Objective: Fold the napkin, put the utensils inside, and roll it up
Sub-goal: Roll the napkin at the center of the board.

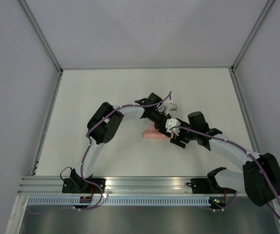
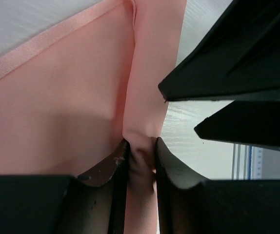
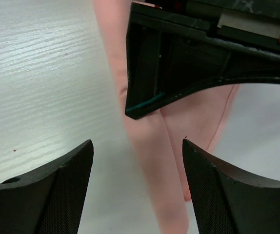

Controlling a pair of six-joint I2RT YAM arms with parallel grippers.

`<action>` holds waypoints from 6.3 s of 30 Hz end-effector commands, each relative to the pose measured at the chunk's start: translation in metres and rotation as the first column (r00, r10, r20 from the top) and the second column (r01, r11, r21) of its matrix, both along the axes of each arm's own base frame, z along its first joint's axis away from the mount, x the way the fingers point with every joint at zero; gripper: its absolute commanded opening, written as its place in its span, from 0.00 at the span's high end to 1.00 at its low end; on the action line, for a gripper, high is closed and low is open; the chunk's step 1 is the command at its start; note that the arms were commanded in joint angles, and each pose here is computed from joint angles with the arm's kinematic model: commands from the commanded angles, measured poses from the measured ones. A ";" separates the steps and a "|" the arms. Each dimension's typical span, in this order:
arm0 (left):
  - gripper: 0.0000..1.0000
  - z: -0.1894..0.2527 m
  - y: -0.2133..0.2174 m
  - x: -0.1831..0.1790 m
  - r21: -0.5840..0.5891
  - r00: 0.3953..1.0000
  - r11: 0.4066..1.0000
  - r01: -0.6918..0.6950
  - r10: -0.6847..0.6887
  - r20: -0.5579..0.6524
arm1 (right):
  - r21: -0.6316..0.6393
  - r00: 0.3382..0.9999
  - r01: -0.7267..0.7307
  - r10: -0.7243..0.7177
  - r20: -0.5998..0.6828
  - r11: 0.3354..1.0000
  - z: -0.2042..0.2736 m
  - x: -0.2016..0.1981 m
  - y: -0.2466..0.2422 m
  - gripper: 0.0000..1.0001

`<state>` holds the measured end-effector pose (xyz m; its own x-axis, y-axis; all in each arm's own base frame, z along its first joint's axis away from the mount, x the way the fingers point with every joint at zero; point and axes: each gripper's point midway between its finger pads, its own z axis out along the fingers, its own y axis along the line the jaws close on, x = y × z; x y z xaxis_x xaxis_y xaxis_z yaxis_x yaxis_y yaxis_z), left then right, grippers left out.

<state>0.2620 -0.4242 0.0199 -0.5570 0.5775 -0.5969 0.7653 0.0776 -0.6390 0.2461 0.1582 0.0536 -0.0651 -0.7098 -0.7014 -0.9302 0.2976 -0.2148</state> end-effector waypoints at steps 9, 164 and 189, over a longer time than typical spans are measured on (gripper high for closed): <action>0.80 -0.062 0.035 -0.018 0.253 0.988 0.966 -0.049 0.084 -0.128 | -0.151 0.986 0.010 0.015 0.164 0.989 -0.032 0.017 0.012 0.27; 0.51 -0.026 0.030 -0.011 0.222 1.000 0.975 -0.023 0.027 -0.014 | -0.166 0.996 -0.069 0.059 -0.062 0.984 -0.039 0.001 0.001 0.71; 0.46 0.103 0.083 0.077 -0.173 0.683 0.828 -0.533 0.542 0.489 | -0.102 0.842 -0.239 0.154 -0.516 0.966 -0.042 -0.012 0.004 0.77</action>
<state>0.3162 -0.3472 0.0851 -0.4752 0.4011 -0.7832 0.8410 0.4686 -0.2703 0.2515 0.1676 0.0164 -0.1819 -0.8328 -0.5228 -0.9825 0.1323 0.1311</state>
